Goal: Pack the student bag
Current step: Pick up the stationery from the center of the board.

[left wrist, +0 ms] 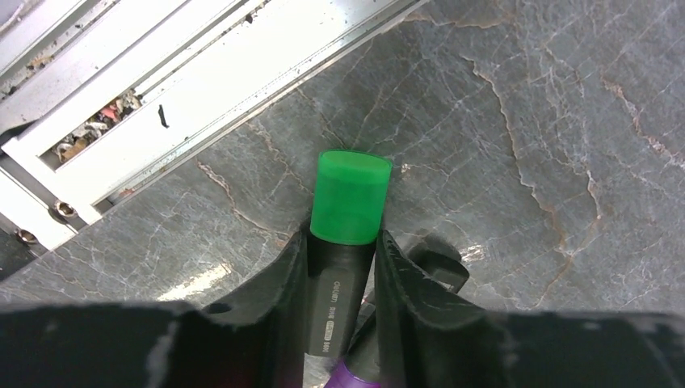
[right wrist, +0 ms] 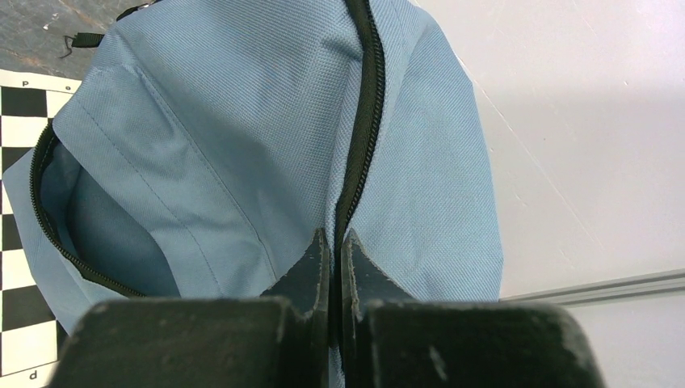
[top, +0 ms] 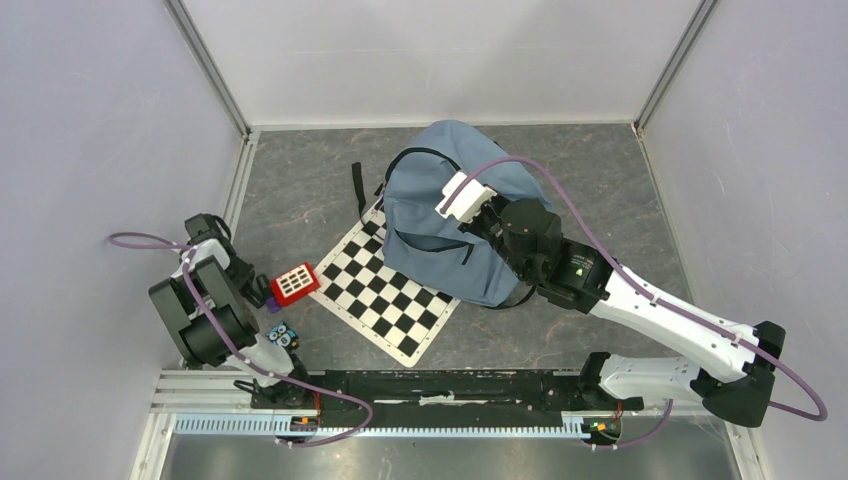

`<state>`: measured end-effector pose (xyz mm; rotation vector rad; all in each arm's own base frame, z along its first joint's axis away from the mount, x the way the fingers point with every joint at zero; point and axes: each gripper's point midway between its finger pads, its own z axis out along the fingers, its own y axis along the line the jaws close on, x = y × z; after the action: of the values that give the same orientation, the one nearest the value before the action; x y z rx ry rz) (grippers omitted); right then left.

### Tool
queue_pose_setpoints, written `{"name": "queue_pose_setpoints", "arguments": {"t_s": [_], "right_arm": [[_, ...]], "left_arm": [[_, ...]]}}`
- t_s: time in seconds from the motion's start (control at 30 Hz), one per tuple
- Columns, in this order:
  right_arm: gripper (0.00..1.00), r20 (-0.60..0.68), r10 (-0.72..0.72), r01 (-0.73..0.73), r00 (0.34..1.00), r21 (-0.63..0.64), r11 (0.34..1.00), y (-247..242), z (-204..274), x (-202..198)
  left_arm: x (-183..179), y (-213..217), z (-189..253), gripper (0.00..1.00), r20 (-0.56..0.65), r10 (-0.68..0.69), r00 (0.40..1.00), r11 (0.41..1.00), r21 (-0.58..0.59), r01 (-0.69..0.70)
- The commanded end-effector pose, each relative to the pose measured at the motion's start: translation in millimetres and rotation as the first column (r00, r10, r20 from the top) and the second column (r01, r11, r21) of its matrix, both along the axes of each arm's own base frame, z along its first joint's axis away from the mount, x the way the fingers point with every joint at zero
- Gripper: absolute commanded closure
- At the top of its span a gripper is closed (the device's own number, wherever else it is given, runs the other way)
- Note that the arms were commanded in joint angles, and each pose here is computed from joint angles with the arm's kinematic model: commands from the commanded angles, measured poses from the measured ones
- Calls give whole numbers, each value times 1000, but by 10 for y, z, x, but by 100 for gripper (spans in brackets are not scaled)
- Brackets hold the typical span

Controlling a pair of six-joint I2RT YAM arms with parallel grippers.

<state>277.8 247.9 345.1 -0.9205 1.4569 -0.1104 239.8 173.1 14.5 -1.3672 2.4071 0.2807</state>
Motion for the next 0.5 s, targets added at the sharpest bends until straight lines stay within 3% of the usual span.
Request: {"name": "queue_pose_setpoints", "arguments": {"t_s": [0.0, 0.13, 0.3, 0.47], "right_arm": [[99, 28, 26, -29, 999, 87, 996, 34, 187, -49], [99, 23, 28, -30, 999, 91, 995, 37, 170, -54], [99, 15, 36, -37, 999, 98, 994, 65, 161, -57], [100, 13, 44, -45, 999, 110, 993, 94, 186, -58]], "left_arm": [[-41, 14, 64, 74, -9, -2, 1000, 1000, 18, 2], [93, -26, 249, 85, 76, -31, 997, 999, 42, 27], [375, -276, 539, 88, 196, -154, 969, 987, 79, 141], [743, -832, 916, 93, 361, -360, 860, 933, 118, 341]]}}
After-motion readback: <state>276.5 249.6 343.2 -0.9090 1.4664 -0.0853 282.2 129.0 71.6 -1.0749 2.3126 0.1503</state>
